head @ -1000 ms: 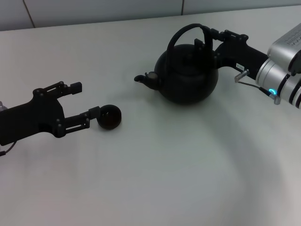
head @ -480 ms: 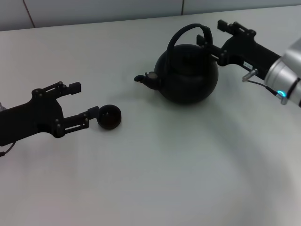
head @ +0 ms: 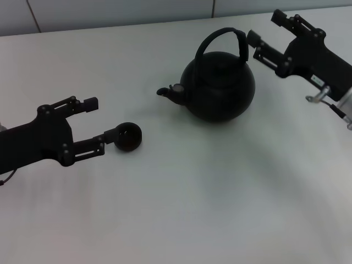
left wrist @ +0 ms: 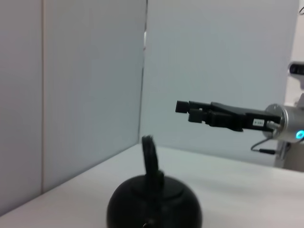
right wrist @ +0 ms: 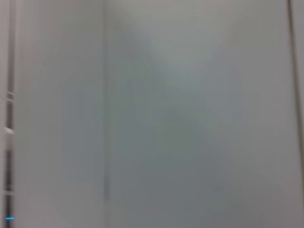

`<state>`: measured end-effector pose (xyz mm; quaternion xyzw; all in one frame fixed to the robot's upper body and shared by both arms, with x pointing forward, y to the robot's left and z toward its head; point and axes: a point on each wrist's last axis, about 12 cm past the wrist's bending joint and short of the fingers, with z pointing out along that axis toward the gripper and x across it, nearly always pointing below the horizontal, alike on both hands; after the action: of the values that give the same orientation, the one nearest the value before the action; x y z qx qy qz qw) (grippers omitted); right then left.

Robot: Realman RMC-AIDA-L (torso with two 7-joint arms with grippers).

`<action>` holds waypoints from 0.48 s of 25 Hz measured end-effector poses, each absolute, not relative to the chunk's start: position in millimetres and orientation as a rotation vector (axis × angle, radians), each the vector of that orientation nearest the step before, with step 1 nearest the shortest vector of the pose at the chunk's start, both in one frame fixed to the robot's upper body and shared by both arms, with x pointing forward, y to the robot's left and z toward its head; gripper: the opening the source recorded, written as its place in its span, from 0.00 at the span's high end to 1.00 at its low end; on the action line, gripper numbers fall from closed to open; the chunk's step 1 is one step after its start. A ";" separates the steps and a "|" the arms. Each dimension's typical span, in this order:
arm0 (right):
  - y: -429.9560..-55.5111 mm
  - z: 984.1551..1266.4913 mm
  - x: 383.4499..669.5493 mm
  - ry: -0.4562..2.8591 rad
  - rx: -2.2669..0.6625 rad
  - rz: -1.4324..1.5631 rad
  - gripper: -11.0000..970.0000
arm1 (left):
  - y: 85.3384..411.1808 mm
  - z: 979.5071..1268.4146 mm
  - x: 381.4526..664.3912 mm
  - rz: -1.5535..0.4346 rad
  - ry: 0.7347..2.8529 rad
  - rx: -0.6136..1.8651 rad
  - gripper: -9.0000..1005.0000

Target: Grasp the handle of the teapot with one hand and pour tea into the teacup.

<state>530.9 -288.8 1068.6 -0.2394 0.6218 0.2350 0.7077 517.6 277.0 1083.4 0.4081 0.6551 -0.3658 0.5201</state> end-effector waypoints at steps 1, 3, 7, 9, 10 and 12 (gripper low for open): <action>-288.8 1068.6 530.9 1.381 -0.532 0.522 0.25 | 277.0 1083.4 517.6 -0.877 1.571 0.978 0.21; -285.7 1071.8 526.2 1.365 -0.610 0.570 0.25 | 278.6 1085.1 515.7 -0.891 1.558 0.974 0.21; -273.2 1078.3 526.7 1.433 -0.787 0.708 0.25 | 278.6 1085.1 515.7 -0.891 1.558 0.974 0.21; -269.4 1079.1 527.7 1.455 -0.823 0.736 0.25 | 281.8 1089.5 505.5 -0.965 1.517 0.969 0.21; -263.0 1081.1 529.1 1.493 -0.890 0.781 0.25 | 282.7 1089.2 502.6 -0.975 1.512 0.963 0.21; -259.1 1082.5 528.2 1.509 -0.943 0.807 0.25 | 283.7 1089.1 500.1 -0.982 1.507 0.956 0.21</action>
<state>528.2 -259.1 1082.5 -0.3999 0.6400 0.3422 0.5598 500.1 283.7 1089.1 0.3996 0.6297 -0.4105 0.5247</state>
